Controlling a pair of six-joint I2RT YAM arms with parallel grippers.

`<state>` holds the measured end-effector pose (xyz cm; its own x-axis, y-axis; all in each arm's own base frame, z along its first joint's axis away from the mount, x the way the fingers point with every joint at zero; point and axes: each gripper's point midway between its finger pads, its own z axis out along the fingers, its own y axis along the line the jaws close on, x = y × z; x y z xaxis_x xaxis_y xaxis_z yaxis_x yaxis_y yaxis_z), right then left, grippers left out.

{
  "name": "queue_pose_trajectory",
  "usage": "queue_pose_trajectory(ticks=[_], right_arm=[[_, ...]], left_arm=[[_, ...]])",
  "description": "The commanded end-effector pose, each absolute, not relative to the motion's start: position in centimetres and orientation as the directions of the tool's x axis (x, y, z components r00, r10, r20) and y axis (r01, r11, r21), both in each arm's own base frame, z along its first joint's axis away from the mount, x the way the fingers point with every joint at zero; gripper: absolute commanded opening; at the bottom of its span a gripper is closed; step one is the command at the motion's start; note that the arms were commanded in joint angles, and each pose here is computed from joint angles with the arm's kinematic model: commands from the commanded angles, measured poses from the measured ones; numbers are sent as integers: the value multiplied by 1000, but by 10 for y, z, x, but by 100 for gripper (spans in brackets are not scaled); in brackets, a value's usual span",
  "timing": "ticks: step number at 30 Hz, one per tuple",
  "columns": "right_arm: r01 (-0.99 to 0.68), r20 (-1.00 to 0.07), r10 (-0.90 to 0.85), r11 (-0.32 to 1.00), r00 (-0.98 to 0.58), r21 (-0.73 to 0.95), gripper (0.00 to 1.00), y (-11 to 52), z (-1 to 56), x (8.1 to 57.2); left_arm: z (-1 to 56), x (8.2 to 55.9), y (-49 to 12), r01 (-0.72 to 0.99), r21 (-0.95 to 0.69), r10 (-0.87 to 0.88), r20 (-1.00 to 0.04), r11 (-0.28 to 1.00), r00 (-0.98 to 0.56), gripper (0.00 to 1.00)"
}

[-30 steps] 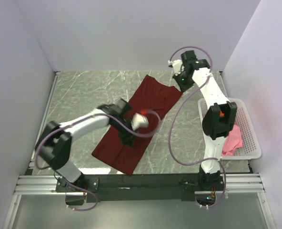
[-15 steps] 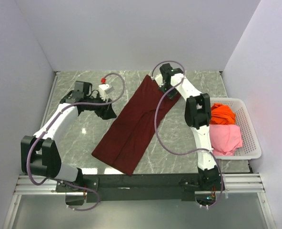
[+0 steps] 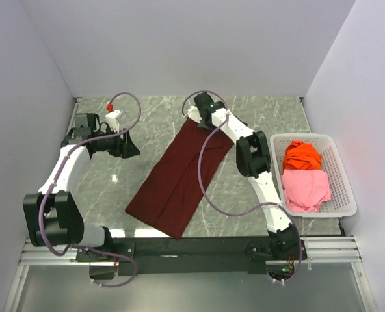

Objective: Fold and stack the t-shirts
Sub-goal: Fold the tshirt

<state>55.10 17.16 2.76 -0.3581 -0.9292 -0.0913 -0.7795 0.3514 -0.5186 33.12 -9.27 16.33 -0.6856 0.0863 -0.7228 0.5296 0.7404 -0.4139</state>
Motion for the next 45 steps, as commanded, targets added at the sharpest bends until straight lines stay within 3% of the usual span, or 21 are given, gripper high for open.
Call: queue_pose_trajectory(ticks=[1, 6, 10, 15, 19, 22, 29, 38, 41, 45], right_arm=[[-778, -136, -959, 281, -248, -562, 8, 194, 35, 573], [-772, -211, -971, 221, -115, -596, 8, 239, 40, 580], [-706, -333, -943, 241, -9, -666, 8, 281, 70, 599], [-524, -572, -818, 459, 68, -718, 8, 306, 160, 631], [-441, -720, -693, 635, 37, -634, 12, 278, 231, 625], [-441, -765, -644, 689, -6, -576, 16, 257, 256, 609], [-518, -739, -568, 782, -363, -347, 18, 184, 218, 557], [-544, -608, -468, 836, -641, -70, 10, 122, 183, 508], [-516, -582, -424, 856, -694, -9, 10, 106, 184, 501], [-504, -556, -392, 862, -733, 57, 10, 96, 178, 493]], left_arm=[[181, 326, -91, 556, -355, 100, -772, 752, -628, 60], [179, 317, -88, 534, -355, 84, -770, 768, -633, 61], [175, 304, -94, 598, -349, 130, -780, 722, -612, 61], [155, 282, -97, 779, -108, 390, -818, 618, -423, 64], [118, 274, -142, 894, 56, 636, -722, 444, -271, 64], [114, 283, -173, 925, 87, 674, -710, 370, -202, 62], [65, 262, -261, 993, 16, 800, -594, 117, -85, 59], [1, 204, -303, 986, -167, 892, -449, -30, -49, 52], [-4, 189, -324, 973, -222, 885, -462, -58, -52, 50], [11, 174, -378, 961, -249, 832, -554, -121, -39, 49]])
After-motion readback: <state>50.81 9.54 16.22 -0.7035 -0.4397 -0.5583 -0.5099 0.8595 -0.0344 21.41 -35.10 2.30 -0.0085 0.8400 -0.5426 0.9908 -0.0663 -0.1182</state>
